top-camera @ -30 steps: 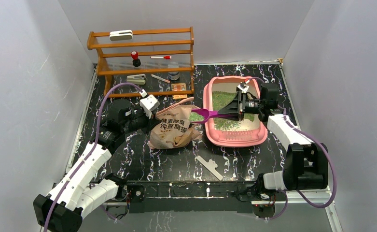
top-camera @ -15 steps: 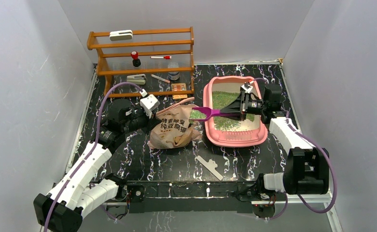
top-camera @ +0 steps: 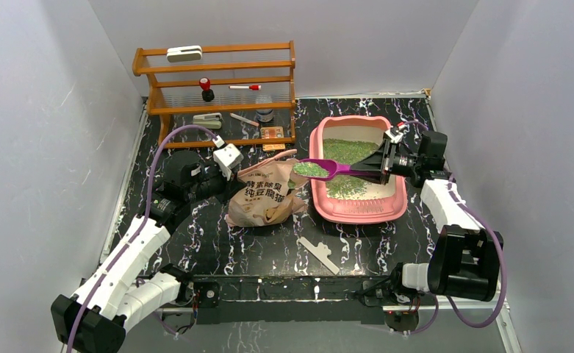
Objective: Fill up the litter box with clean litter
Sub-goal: 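Scoop the cat litter from the cat litter bag.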
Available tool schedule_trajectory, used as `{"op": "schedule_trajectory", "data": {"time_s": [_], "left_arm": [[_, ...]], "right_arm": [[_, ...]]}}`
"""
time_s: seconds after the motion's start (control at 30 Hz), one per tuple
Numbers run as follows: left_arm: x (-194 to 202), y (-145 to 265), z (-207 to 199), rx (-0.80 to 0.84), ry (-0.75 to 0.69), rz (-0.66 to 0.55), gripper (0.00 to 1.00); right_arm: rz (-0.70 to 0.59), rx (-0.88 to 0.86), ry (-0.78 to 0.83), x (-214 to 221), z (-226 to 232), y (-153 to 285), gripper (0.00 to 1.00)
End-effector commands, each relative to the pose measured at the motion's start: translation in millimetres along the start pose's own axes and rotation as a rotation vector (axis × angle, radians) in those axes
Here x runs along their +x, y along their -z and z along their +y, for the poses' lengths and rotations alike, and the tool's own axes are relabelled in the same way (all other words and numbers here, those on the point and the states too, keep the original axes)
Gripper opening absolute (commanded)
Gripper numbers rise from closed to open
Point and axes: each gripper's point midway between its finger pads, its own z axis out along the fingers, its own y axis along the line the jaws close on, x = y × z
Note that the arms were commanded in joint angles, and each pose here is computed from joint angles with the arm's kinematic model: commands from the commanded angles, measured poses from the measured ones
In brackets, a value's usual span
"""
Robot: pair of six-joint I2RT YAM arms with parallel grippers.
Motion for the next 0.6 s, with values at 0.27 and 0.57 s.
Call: {"op": "schedule_trajectory", "data": {"time_s": [0.27, 0.57], "left_arm": [[-58, 7, -6, 0.041, -0.094, -0.178, 0.00], [-55, 6, -6, 0.042, -0.099, -0.171, 0.00]], "right_arm": [[-0.046, -0.041, 0.085, -6, 18, 28, 0.00], [-0.241, 0.015, 0.097, -38, 17, 53, 0.00]]}}
